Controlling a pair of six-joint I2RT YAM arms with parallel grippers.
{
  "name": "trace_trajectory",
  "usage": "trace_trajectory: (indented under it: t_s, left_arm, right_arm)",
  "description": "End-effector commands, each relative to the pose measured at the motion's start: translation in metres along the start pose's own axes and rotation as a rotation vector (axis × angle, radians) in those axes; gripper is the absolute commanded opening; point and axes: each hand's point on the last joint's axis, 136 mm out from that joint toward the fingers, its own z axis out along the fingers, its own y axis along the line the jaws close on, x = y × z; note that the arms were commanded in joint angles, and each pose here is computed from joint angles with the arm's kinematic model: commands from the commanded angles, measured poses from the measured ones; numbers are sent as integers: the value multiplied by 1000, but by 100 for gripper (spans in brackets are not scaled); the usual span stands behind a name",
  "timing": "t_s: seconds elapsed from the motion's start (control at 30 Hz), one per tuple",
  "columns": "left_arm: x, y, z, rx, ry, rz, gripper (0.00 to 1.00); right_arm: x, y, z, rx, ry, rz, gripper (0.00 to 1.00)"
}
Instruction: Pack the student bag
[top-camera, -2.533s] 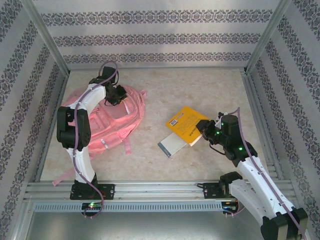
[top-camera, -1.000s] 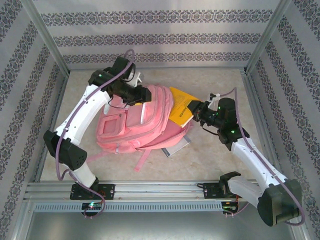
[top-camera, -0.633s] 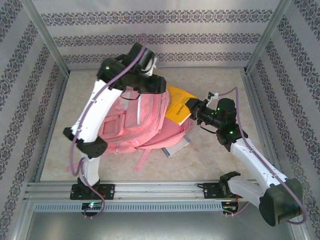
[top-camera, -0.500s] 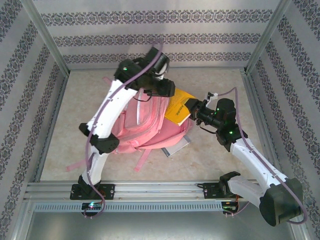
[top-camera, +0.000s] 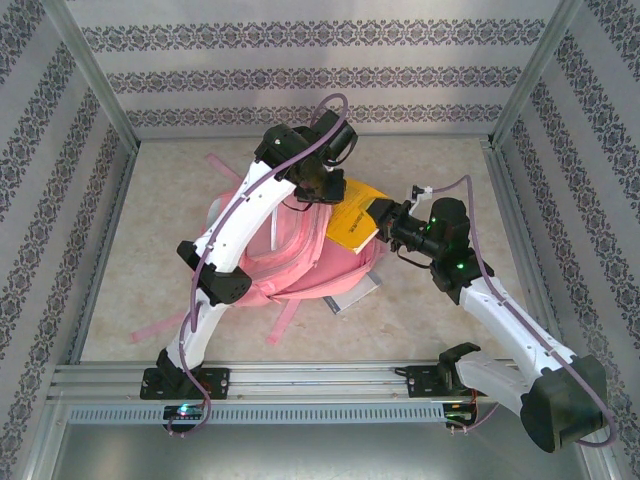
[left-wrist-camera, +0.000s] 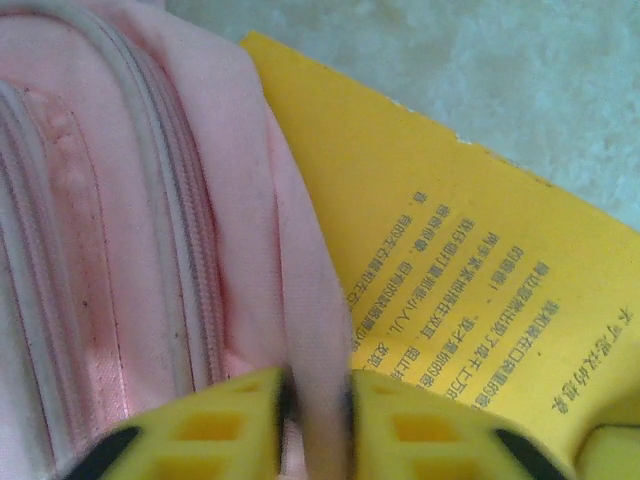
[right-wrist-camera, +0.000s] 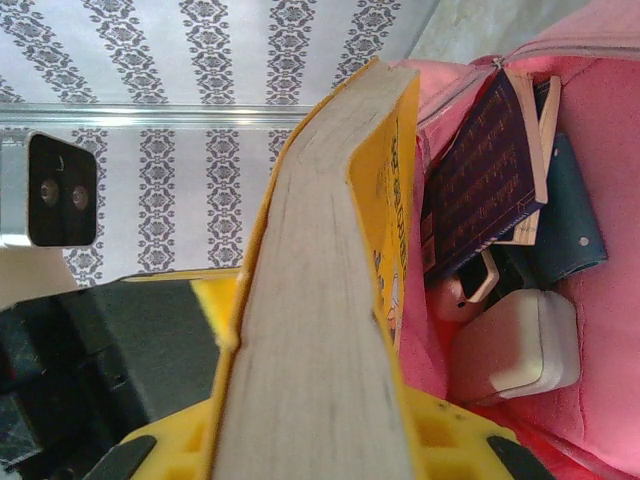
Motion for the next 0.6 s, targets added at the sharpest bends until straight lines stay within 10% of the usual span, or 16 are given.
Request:
trace_trajectory:
  t_s: [0.0,0.57]
  left_arm:
    - [28,19,-5,-96,96,36,3]
    - [8,58,-129,34,-159,-26,0]
  right_arm:
    - [16,53,-11,-167,43,-98,0]
    - [44,-24,-17,116,202,-230,0]
